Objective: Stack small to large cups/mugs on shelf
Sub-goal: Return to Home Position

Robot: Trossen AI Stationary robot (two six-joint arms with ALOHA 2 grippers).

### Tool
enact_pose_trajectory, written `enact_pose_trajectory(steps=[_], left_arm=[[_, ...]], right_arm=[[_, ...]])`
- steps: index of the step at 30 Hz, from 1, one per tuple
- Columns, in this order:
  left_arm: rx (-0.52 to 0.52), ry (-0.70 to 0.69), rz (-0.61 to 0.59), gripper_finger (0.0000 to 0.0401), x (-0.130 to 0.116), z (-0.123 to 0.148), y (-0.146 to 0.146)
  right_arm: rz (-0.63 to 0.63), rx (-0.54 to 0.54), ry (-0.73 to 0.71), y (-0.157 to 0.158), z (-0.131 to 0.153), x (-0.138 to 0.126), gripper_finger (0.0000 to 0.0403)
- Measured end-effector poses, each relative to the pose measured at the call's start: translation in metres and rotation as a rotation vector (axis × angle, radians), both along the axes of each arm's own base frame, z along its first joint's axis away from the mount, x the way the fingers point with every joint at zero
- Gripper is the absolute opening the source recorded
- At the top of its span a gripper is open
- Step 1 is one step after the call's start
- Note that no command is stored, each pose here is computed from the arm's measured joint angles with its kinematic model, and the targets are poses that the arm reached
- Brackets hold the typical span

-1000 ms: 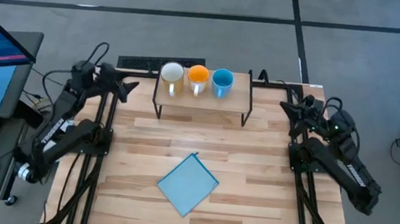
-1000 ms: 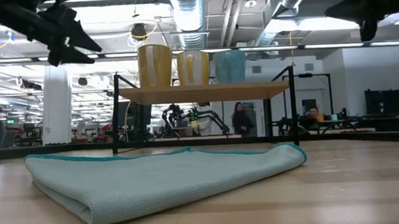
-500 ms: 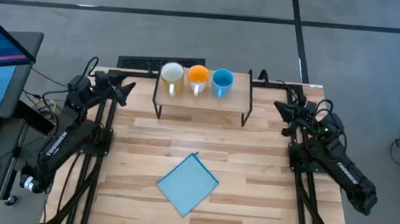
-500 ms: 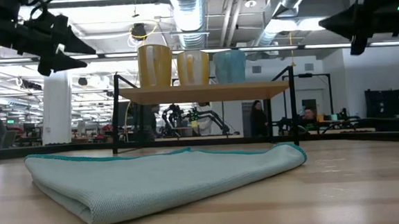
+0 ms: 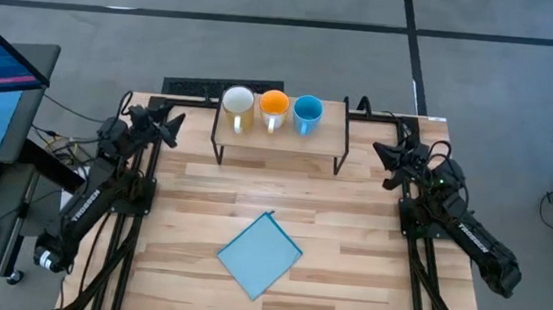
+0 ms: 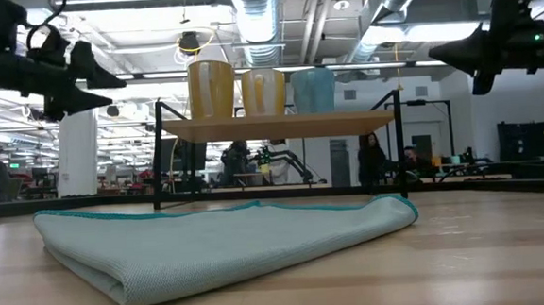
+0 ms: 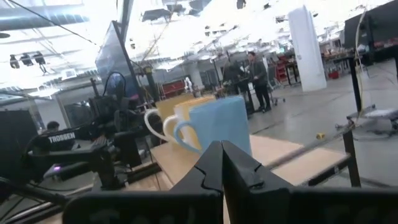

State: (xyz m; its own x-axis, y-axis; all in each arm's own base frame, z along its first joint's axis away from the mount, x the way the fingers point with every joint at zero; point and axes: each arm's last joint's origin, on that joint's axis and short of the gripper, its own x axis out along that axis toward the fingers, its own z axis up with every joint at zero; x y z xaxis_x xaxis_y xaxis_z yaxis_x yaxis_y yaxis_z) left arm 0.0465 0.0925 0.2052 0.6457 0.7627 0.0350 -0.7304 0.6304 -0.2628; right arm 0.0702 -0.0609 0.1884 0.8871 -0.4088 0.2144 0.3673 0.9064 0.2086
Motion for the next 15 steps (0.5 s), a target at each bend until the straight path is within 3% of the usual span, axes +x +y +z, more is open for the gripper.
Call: enact_pose_trajectory(steps=[10,15], left_arm=[[-0.001,-0.018,0.062,0.0308,-0.002,-0.03,0.001],[-0.075,0.004,0.098,0.0308,-0.002,-0.04,0.001]], right_arm=[[-0.011,-0.01,0.021,-0.001,-0.002,0.0,0.0021],[-0.015,-0.008,0.021,-0.001,-0.003,0.0,0.0021]])
